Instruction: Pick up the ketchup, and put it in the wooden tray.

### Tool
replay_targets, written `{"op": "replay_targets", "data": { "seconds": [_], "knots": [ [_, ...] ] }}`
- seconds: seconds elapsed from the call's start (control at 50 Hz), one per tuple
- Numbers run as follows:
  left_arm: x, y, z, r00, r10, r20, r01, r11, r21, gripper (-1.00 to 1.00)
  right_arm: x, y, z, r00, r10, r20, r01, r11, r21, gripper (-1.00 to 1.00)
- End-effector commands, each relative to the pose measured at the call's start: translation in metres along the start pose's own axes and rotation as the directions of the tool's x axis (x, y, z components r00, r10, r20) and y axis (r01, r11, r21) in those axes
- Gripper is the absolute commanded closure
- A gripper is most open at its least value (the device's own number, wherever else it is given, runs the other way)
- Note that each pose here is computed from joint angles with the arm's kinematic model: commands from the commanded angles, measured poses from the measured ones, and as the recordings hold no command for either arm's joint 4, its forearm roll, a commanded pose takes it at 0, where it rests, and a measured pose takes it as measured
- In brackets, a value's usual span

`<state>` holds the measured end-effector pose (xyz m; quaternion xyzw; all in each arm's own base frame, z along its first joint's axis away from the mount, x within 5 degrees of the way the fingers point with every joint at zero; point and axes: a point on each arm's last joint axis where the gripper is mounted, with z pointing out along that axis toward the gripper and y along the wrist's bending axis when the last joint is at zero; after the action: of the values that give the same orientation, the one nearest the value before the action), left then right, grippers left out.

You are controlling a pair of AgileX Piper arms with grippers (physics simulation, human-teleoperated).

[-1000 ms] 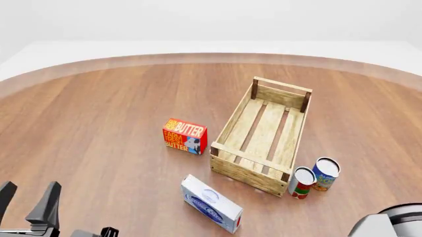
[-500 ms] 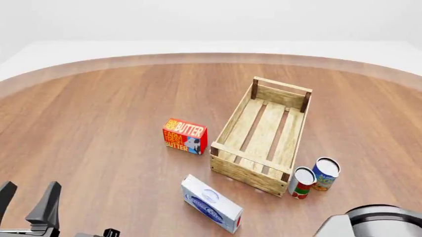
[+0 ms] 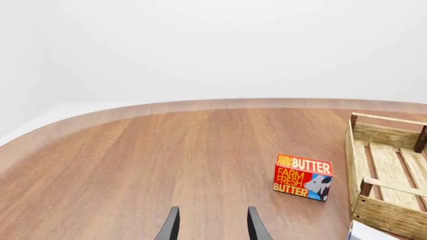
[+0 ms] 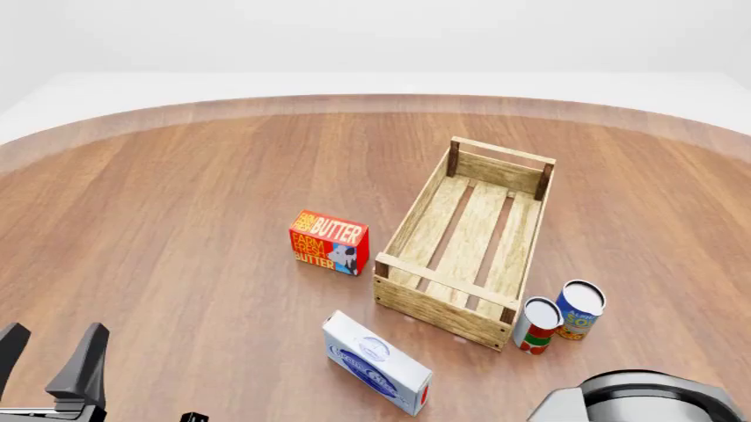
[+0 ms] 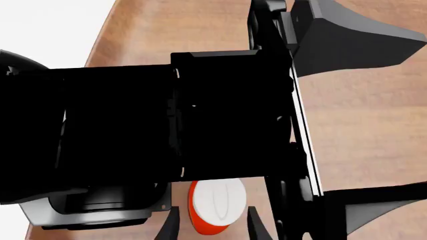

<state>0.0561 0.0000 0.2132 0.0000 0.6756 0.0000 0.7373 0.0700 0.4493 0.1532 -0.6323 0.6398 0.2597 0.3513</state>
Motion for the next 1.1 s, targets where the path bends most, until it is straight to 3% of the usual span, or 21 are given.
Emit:
{"op": "replay_targets", "data": {
  "seconds": [0.02,0.58,1.1],
  "knots": [
    [0.000,0.000,0.000,1.000,0.000,0.000,0.000,1.000,0.000,-1.00,0.006,-0.001,0.007,1.000,-0.009,-0.010,0.009,1.000,0.001,1.00],
    [0.000,0.000,0.000,1.000,0.000,0.000,0.000,1.000,0.000,-1.00,0.029,-0.005,-0.023,1.000,-0.002,0.007,0.002,1.000,0.018,1.00],
    [0.000,0.000,0.000,1.000,0.000,0.000,0.000,1.000,0.000,-1.00,0.062,-0.050,-0.071,0.998,0.063,0.011,-0.064,0.990,0.129,1.00]
  ]
}}
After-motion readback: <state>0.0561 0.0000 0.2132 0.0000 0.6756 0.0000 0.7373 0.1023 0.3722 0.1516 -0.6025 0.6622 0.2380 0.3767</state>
